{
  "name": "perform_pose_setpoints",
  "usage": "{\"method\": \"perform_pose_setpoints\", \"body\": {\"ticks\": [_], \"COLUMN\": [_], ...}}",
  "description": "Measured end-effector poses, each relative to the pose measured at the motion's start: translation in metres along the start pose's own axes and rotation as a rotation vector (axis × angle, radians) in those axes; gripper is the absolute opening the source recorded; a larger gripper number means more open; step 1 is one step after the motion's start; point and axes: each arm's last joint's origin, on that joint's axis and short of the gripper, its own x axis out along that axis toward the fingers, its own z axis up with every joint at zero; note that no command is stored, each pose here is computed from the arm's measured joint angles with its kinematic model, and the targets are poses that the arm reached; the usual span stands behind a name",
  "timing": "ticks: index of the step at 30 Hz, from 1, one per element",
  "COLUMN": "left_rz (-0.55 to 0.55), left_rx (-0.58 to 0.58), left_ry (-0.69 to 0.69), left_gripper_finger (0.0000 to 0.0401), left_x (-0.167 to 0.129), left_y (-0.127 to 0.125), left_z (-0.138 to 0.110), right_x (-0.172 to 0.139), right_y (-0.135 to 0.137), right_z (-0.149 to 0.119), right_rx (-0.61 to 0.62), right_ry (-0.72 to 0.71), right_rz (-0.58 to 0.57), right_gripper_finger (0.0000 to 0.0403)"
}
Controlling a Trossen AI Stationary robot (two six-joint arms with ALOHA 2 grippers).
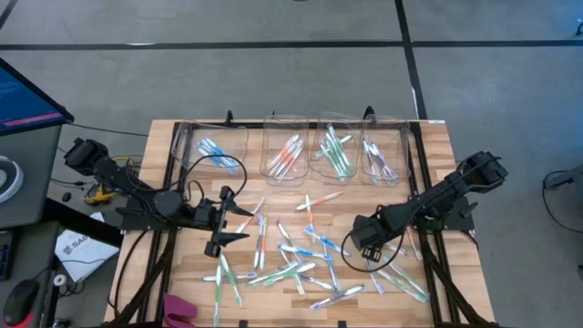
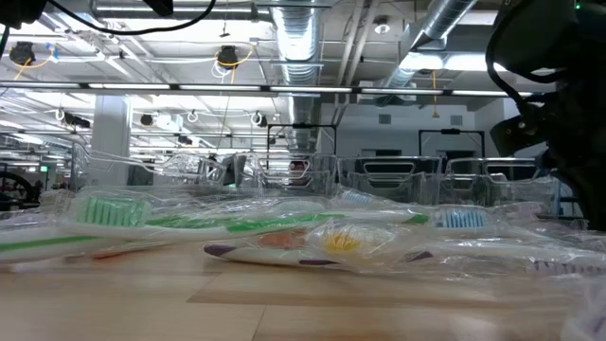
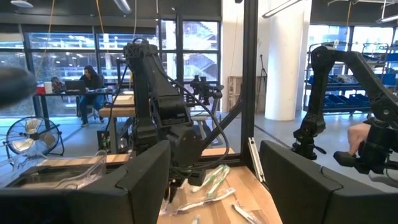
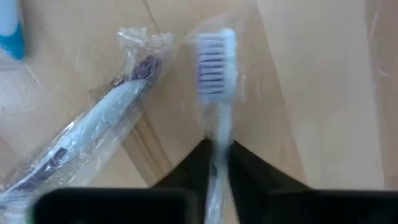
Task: Pick & Place Toothbrushes
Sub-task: Put the violet toothbrush into the right transparent bin
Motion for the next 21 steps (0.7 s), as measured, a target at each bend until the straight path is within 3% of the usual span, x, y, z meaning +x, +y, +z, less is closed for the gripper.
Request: {"method": "perform_pose_setpoints", "body": {"ticks": [2, 21], "left_rz": [0.001, 0.051], "left_rx": [0.003, 0.02], "left_ry": [0.009, 0.057], "left_gripper_finger": [0.024, 0.0241], "left_x": [0.0, 0.0], "left_y": [0.0, 0.001], "left_z": [-0.001, -0.005], "right_x": [0.0, -0.036], "right_y": [0.0, 0.021], "right_z": [0.0, 0.007], "right_rx": [-0.008, -0.077], "right_ry": [0.0, -0.062], "right_rz": [0.0, -0.083], "right_gripper_finger": [0.0013, 0.0002]}}
